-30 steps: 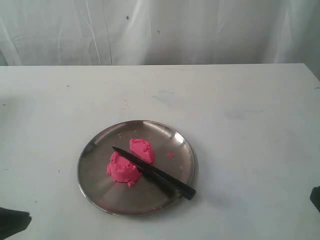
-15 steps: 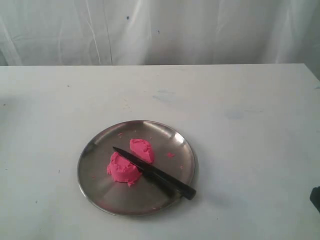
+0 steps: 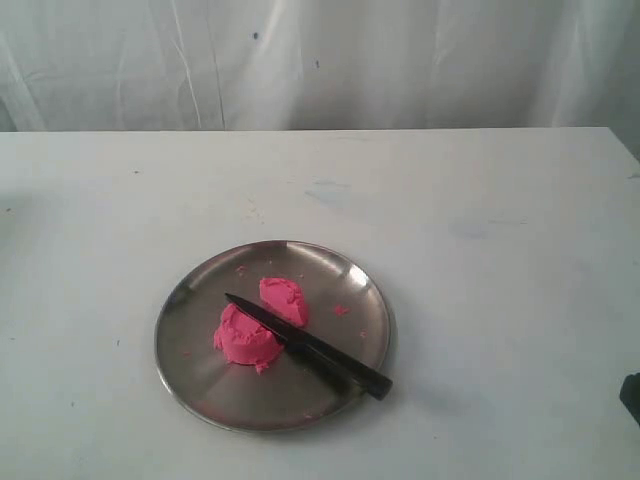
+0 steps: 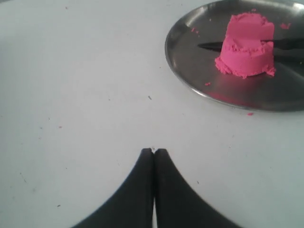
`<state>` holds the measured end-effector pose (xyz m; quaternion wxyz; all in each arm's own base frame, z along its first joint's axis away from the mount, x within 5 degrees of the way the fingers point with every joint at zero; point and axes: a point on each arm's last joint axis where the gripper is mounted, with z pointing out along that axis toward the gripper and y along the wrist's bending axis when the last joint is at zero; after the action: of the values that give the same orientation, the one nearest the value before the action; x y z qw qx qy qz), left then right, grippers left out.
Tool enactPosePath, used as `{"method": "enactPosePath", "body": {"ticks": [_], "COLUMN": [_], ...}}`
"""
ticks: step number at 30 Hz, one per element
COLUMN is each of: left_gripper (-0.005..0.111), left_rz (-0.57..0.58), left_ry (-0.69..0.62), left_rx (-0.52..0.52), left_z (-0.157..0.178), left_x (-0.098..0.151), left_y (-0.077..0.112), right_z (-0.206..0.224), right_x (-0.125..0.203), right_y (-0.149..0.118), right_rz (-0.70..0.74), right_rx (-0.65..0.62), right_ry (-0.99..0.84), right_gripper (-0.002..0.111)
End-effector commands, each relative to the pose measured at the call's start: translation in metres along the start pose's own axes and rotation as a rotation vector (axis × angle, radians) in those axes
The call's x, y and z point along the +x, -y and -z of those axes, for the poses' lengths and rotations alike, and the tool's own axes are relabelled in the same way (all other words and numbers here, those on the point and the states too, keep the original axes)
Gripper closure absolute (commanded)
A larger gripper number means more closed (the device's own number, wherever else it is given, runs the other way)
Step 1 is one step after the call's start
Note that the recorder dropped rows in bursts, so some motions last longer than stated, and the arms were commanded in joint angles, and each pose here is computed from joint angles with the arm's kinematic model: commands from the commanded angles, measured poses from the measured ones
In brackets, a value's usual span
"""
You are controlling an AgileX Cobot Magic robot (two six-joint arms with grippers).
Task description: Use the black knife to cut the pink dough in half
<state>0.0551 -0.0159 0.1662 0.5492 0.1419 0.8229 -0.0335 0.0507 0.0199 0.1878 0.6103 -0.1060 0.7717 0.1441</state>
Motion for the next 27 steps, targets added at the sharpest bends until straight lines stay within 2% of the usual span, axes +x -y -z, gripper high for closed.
{"method": "enactPosePath", "body": {"ticks": [1,27], "left_gripper": [0.107,0.107], "left_rz": [-0.008,-0.009], "left_ry": [0.074,0.085], "left_rx": [-0.002,-0.006], "left_z": [0.0049,0.0053], "left_x": [-0.0012,-0.0019], "left_y": [0.0009,0.0007], "right_z": [-0.0003,-0.0003], "right_x": [0.0016,0.0016], "right_y": [0.0007,0.0006], "right_rz": [0.007,0.002], "right_rx": [0.009,0.008], "right_ry": [0.004,0.004], "right_gripper": [0.108,0.108]}}
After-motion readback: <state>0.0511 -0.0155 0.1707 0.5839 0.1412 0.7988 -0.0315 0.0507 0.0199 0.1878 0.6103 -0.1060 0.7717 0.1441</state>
